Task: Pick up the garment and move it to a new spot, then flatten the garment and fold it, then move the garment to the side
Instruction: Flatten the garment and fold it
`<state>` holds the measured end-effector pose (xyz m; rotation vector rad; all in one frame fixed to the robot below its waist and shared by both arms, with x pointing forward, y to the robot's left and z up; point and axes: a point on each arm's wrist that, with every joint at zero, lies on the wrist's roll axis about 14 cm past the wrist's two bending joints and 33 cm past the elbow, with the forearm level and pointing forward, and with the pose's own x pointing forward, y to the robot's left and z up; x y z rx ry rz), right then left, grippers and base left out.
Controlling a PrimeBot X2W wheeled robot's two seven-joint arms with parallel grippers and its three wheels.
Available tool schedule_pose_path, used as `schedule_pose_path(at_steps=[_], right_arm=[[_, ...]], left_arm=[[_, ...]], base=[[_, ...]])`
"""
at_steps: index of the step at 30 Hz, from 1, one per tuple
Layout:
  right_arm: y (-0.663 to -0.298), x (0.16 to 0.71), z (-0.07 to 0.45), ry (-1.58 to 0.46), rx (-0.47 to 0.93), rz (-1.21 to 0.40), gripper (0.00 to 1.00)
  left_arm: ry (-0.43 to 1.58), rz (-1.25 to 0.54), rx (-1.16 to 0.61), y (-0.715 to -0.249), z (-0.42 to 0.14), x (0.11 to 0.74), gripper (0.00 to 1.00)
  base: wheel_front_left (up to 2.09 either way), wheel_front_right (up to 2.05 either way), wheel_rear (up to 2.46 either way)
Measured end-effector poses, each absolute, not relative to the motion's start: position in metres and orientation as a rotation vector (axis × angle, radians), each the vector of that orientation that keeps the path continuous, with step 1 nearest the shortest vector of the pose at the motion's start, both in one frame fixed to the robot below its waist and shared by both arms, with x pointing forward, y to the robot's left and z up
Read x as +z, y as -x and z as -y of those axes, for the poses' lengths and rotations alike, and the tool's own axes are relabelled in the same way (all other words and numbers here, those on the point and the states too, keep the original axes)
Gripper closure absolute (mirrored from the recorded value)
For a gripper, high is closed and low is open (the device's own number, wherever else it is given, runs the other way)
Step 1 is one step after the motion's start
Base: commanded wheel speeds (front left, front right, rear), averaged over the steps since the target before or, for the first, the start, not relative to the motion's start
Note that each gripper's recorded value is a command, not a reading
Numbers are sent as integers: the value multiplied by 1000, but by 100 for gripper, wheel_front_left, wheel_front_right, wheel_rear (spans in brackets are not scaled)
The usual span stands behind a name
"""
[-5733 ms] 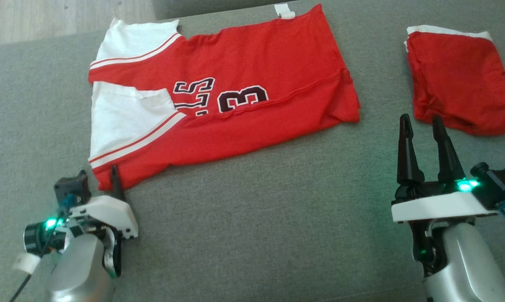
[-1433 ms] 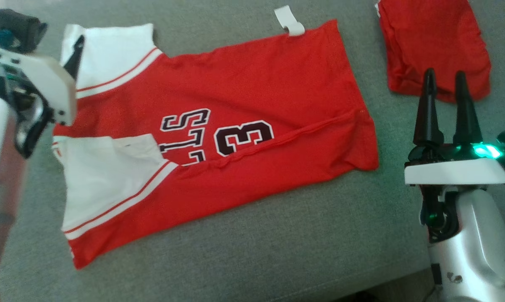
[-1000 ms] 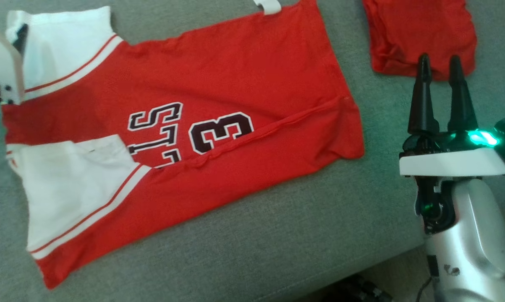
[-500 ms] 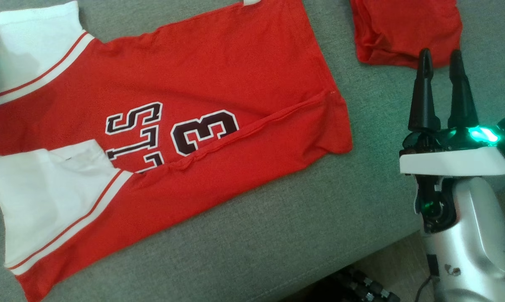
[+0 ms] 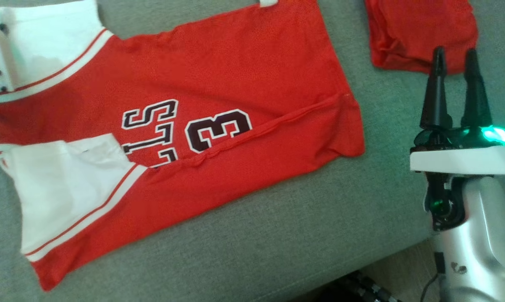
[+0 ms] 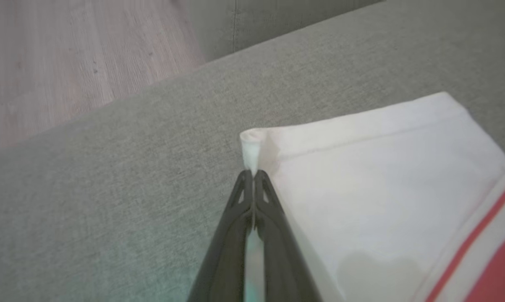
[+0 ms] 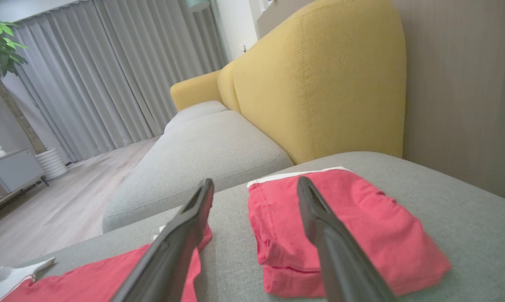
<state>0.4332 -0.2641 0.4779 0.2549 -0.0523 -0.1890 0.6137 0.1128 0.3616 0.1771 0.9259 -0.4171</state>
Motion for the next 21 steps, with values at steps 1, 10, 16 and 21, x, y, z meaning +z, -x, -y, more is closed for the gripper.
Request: schedule_pose_path(at_steps=[1,10,16,21], right_arm=[[-434,479,264,-250,-187,55,0],[-441,486,254,-170,-147,62,0],[-467,500,247,-101,-110,47,0],[-488,510,234,-67,-53,14,0]], left_arm=[[-173,-895,-422,-614,-111,365,100],[-180,-562,-482,-625,-91,431,100],[-193,-354,-502,-618,-89,480,100],[-186,-278,-509,-591,-90,493,100]], base=[[0,0,0],[0,0,0],[0,0,0],[0,0,0]])
